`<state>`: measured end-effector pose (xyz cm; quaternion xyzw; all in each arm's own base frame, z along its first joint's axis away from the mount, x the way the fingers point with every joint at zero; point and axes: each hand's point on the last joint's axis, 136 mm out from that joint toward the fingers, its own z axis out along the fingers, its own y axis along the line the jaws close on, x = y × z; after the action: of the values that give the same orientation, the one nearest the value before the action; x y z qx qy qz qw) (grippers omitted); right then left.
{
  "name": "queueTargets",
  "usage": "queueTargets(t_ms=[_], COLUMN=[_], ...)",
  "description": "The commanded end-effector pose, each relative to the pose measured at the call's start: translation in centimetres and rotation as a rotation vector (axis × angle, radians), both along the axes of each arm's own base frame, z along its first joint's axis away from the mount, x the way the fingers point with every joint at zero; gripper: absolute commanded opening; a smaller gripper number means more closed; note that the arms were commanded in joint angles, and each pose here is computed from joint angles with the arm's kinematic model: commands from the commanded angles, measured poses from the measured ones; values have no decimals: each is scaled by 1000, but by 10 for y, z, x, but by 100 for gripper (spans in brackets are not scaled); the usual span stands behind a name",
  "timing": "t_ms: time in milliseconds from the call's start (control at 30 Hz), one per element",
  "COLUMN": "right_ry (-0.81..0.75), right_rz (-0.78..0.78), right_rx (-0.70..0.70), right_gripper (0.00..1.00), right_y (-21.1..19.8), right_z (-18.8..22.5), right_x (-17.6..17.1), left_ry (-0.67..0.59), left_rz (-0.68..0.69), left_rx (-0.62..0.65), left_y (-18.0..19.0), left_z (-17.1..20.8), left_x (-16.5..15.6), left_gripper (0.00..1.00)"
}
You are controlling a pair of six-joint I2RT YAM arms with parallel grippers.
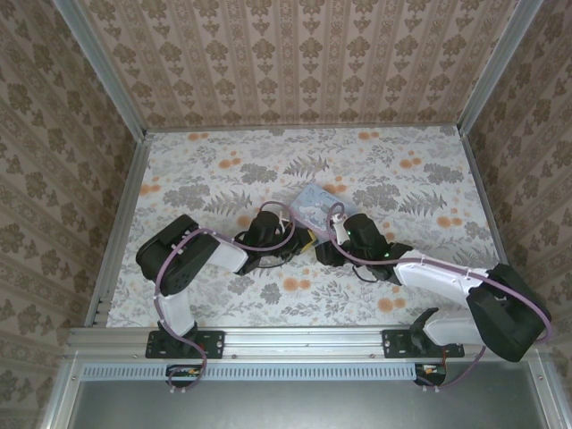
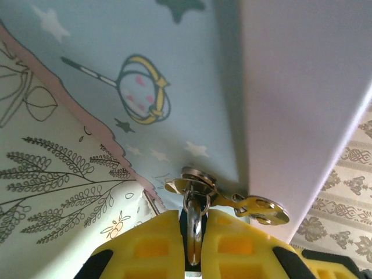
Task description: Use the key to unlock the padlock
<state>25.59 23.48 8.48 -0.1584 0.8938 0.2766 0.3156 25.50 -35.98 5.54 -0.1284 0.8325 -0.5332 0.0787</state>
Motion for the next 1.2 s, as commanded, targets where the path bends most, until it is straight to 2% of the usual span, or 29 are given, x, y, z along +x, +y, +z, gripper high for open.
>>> queueTargets(t_ms=[0, 267, 533, 733, 900, 1167], right_ry=[37, 39, 5, -11, -39, -74], right_rz=[-23, -41, -5, 56, 114, 86], right_rx=[-16, -69, -247, -316, -348, -345], right_gripper=[39, 39, 48, 47, 40, 42], right_y=[-5, -5, -12, -12, -6, -2], right_z=[-11, -27, -40, -50, -51, -46], right_x=[-7, 7, 26, 26, 24, 33], left_ry=[-21, -26, -1, 23, 34, 38], left_rz=[-43, -48, -46, -50, -55, -51], left_rx=[-13, -19, -33, -49, -64, -66], left_y=[-3, -2, 1, 0, -3, -3], left_z=[12, 17, 27, 29, 34, 35], left_x=[-3, -4, -8, -9, -10, -9], left_gripper=[0, 0, 0, 0, 0, 0])
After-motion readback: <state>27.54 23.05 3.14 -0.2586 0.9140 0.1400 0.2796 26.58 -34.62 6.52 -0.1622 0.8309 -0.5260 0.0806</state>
